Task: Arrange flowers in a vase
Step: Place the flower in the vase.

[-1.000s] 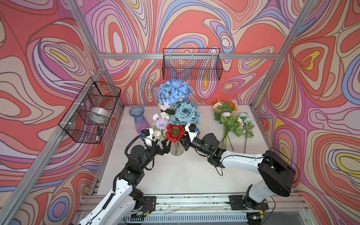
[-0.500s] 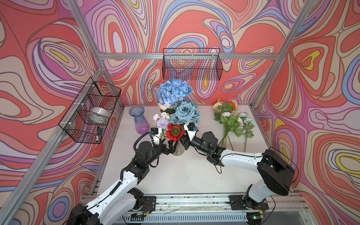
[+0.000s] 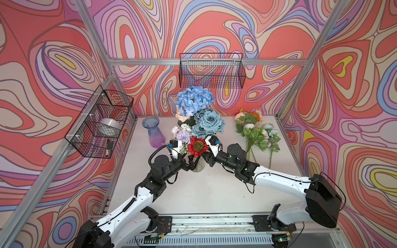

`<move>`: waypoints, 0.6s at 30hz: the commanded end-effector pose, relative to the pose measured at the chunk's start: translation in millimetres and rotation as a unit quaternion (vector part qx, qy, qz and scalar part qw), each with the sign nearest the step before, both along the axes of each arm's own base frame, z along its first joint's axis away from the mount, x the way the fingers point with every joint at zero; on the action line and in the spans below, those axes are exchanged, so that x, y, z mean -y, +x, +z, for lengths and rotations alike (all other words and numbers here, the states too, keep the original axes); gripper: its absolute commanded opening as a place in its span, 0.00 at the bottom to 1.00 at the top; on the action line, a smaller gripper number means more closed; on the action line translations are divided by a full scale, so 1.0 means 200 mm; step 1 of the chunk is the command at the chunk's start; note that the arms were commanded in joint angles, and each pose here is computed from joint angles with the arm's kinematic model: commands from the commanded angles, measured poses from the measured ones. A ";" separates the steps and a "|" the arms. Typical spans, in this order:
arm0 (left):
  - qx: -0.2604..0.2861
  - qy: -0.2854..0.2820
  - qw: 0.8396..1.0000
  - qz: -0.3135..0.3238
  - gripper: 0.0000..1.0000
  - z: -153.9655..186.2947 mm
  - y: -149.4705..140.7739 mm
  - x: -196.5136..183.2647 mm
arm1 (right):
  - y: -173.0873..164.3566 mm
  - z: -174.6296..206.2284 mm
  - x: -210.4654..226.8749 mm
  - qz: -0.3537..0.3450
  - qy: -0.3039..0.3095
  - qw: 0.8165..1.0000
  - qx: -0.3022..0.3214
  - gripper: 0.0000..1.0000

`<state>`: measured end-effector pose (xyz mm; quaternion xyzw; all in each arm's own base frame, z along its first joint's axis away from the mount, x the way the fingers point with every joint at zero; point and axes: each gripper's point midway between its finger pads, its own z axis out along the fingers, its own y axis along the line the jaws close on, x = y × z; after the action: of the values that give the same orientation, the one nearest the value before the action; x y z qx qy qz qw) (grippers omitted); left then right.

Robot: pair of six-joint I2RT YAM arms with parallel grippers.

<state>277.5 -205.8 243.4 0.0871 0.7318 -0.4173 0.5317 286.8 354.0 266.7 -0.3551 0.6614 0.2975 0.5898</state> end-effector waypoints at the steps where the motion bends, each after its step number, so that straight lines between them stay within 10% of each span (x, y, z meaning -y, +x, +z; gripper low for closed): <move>1: 0.067 -0.049 0.996 0.012 1.00 0.27 0.03 -0.01 | -0.08 -0.19 0.05 0.009 -0.074 0.996 -0.044 0.46; 18: 0.048 -0.042 0.998 -0.004 1.00 0.22 0.04 0.03 | -0.04 -0.31 0.42 -0.144 -0.185 0.968 -0.091 0.54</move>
<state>287.7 -203.9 263.6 0.0718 0.7112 -0.4233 0.5566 270.0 295.6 218.3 -0.3661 0.7636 0.1770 0.5015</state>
